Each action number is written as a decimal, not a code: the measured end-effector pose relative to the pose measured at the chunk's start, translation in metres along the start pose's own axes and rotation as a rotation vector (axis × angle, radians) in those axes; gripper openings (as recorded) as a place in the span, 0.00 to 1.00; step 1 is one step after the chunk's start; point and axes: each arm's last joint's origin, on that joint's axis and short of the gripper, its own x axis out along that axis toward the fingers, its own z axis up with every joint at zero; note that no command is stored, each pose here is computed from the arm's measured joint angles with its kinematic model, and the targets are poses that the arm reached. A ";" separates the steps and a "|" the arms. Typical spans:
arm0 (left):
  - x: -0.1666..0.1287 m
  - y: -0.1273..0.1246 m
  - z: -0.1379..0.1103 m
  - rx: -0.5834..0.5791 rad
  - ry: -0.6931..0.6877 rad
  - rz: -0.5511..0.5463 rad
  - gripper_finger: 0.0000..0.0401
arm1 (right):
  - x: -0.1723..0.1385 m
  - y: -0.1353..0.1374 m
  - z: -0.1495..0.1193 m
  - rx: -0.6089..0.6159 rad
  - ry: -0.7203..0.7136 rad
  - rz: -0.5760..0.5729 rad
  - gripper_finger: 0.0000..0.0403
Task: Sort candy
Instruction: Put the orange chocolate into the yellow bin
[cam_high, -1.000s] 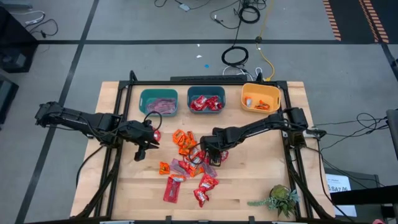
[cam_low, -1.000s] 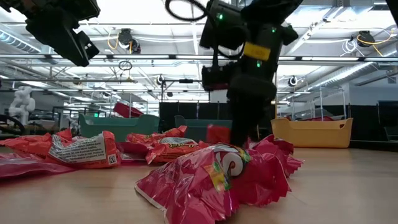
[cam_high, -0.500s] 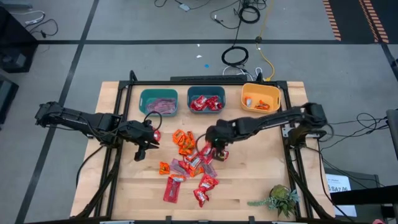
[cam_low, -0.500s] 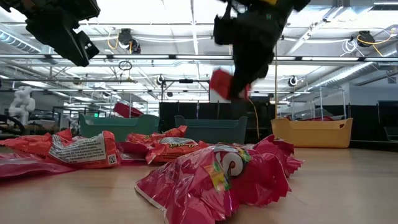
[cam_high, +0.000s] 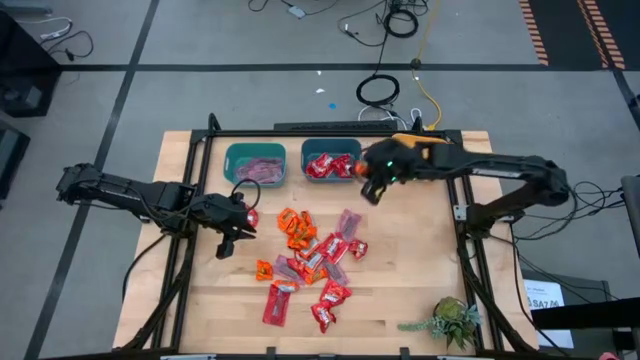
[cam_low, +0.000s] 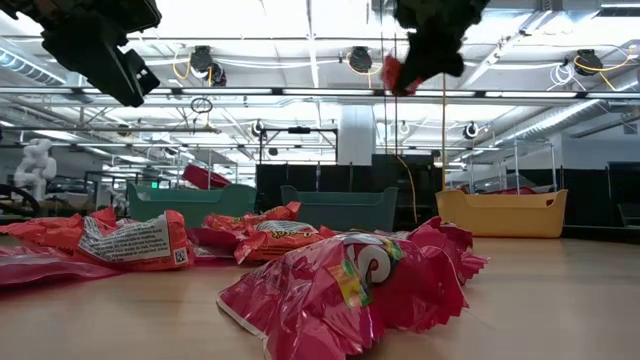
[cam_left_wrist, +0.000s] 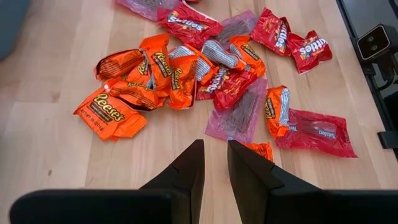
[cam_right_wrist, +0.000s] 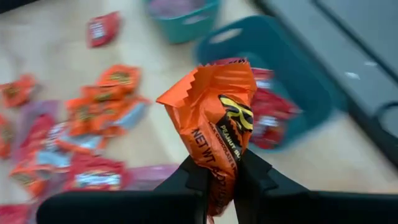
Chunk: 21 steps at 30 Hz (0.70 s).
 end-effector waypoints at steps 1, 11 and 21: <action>0.000 0.000 0.000 0.000 -0.001 0.002 0.20 | -0.005 -0.007 -0.001 0.018 0.001 -0.032 0.08; 0.000 0.002 0.001 0.000 -0.018 0.081 0.20 | -0.020 -0.070 -0.008 0.230 0.050 -0.309 0.07; 0.000 0.002 0.001 -0.001 -0.018 0.085 0.20 | 0.009 -0.128 -0.041 0.490 0.123 -0.473 0.08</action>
